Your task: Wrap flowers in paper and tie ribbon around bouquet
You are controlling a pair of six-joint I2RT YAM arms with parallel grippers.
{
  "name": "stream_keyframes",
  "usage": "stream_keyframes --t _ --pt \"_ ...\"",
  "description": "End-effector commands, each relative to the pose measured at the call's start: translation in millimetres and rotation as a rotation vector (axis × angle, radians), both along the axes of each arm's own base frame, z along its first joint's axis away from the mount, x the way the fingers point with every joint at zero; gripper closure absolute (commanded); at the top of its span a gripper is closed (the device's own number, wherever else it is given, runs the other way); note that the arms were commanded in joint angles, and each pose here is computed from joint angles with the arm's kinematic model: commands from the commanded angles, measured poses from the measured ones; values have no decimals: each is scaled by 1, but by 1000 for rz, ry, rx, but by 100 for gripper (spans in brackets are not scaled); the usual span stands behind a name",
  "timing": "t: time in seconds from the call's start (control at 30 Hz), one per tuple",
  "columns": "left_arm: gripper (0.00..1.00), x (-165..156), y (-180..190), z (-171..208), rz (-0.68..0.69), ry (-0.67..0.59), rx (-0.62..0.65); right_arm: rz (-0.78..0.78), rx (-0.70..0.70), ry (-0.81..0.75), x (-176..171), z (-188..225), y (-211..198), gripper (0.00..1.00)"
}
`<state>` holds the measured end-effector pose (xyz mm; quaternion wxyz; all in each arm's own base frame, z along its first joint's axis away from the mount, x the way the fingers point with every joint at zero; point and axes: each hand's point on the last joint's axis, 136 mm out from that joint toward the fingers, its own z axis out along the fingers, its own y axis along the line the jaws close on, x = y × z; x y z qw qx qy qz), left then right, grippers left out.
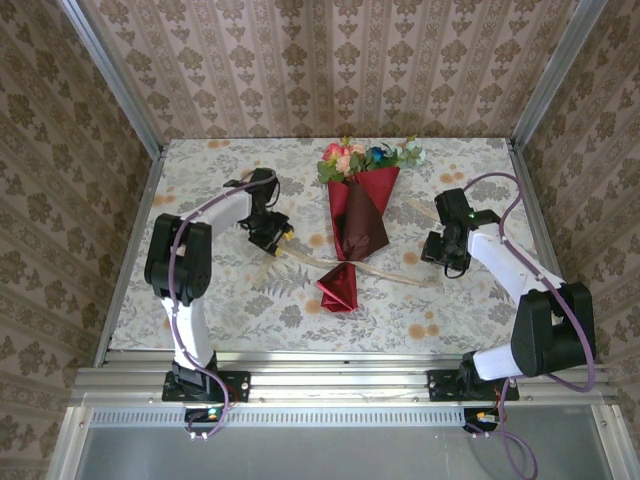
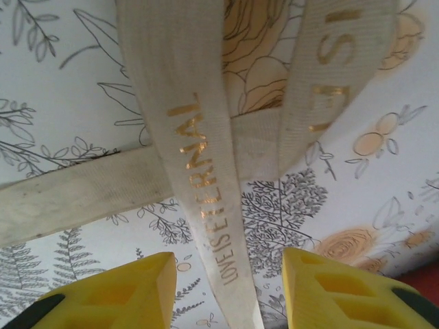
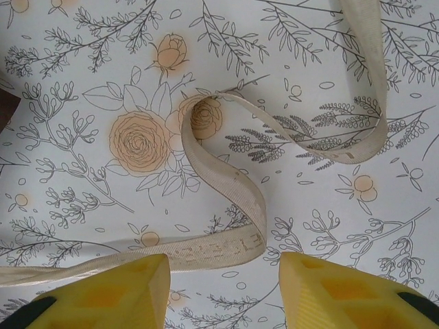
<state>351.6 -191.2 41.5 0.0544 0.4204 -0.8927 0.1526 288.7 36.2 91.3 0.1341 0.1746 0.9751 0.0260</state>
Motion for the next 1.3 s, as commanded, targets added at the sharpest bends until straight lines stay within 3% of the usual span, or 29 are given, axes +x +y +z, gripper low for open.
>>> stream_keyframes --t 0.0,0.2,0.33,0.4,0.67,0.73,1.07,1.13,1.2,1.27 --pt "59 1 2 -11 32 49 43 -7 19 -10 -8 5 4 53" --pt "67 -3 4 -19 -4 79 86 -8 16 -6 -10 4 3 53" --pt "94 -3 -1 -25 -14 87 79 -11 18 -4 -9 4 4 53" --pt "100 -1 -4 -20 -20 69 82 -8 18 -3 -8 4 4 53" --pt "100 15 -16 44 -119 -68 120 -7 14 1 -8 2 4 53" --pt "100 15 -34 50 -184 -88 121 -6 16 6 -8 0 5 53" --pt "100 36 -81 27 -361 -70 75 -7 15 18 -11 -3 6 53" --pt "96 45 -89 23 -383 -107 55 -7 16 15 -11 -3 5 53" --pt "84 51 -96 19 -391 -120 26 -8 16 16 -12 -3 5 53" --pt "58 57 -103 20 -403 -143 -20 -7 16 15 -12 -2 5 53"
